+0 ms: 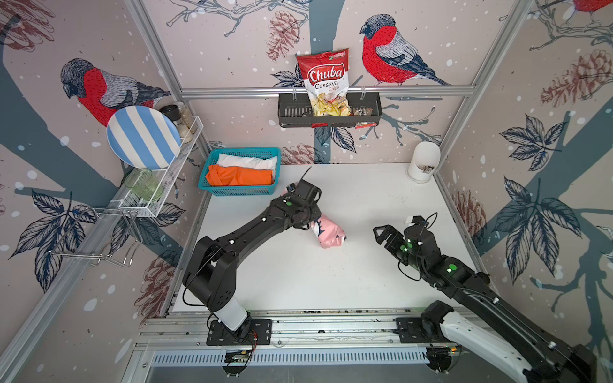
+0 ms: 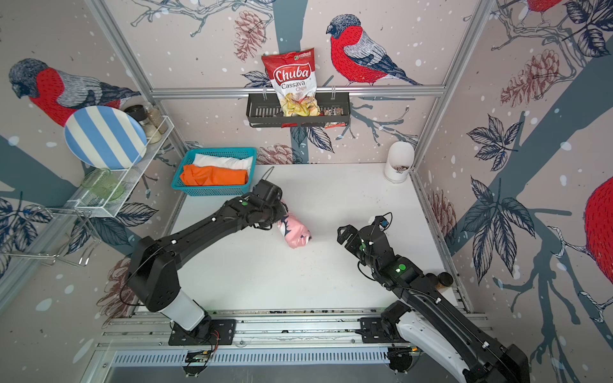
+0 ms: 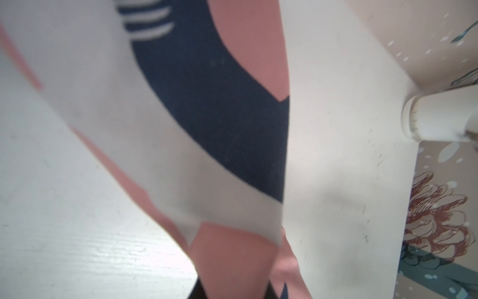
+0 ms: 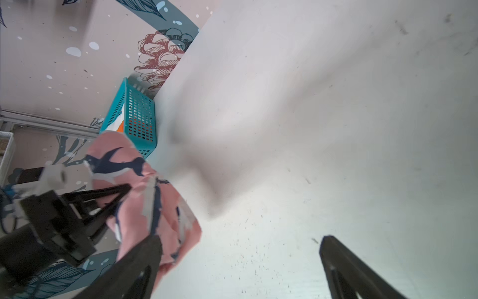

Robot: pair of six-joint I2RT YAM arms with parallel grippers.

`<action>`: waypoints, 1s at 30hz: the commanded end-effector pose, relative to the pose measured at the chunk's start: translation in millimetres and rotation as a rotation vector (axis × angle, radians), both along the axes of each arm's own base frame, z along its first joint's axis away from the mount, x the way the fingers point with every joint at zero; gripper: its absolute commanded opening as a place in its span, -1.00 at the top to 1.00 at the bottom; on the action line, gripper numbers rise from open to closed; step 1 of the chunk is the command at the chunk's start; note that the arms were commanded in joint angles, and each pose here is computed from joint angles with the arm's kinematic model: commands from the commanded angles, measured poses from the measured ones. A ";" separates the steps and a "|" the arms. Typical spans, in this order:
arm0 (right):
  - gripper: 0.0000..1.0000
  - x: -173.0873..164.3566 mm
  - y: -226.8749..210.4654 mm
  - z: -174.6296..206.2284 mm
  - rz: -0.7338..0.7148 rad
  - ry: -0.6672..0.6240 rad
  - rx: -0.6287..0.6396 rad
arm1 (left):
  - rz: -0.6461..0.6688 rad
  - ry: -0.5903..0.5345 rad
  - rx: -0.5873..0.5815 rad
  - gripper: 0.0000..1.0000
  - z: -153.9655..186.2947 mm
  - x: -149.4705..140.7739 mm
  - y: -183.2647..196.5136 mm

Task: Roll up the shorts
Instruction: Pick up the shorts at the center of the board, then place the shorts in the bin.

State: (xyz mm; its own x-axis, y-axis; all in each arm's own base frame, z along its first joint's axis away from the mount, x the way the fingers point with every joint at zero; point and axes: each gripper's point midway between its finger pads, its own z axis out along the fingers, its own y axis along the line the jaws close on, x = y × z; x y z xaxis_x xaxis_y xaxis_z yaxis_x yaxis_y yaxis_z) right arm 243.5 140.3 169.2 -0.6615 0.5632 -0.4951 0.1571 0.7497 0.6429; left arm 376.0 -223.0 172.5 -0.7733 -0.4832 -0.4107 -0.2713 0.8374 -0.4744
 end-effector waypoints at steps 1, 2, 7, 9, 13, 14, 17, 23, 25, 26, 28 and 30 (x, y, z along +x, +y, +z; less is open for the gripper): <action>-1.00 3.0 -5.1 -3.0 0.032 0.002 -0.048 | 0.028 -0.118 0.066 0.74 39.0 30.2 35.7; -1.00 4.9 -4.3 -3.0 0.036 0.003 -0.045 | 0.046 -0.146 0.066 0.74 49.5 40.3 45.5; -1.00 13.2 -1.1 -5.1 0.045 0.010 -0.048 | 0.103 -0.277 0.028 0.74 95.8 103.8 96.9; -1.00 15.4 -1.3 -6.7 0.044 0.012 -0.050 | 0.118 -0.333 0.002 0.74 112.8 134.5 112.7; -1.00 20.4 -2.8 -10.1 0.045 0.016 -0.063 | 0.131 -0.409 -0.052 0.74 129.7 194.5 134.2; -1.00 21.5 -3.4 -11.2 0.046 0.018 -0.070 | 0.131 -0.431 -0.061 0.74 133.6 209.2 138.9; -1.00 24.2 -0.9 -15.4 0.064 0.031 -0.060 | 0.163 -0.492 -0.075 0.74 136.4 250.1 157.3; -1.00 30.7 10.2 -10.4 0.119 0.041 -0.042 | 0.235 -0.551 -0.174 0.75 106.4 313.9 194.4; -1.00 32.5 12.5 -6.9 0.136 0.036 -0.049 | 0.255 -0.573 -0.211 0.76 91.2 328.7 203.7; -1.00 32.9 13.7 -5.6 0.148 0.034 -0.055 | 0.251 -0.592 -0.229 0.77 83.9 335.8 205.8; -1.00 32.0 15.5 -5.8 0.172 0.037 -0.069 | 0.280 -0.595 -0.242 0.78 63.9 345.9 215.4; -1.00 30.7 15.2 -9.9 0.185 0.047 -0.083 | 0.327 -0.571 -0.248 0.79 39.8 352.1 226.2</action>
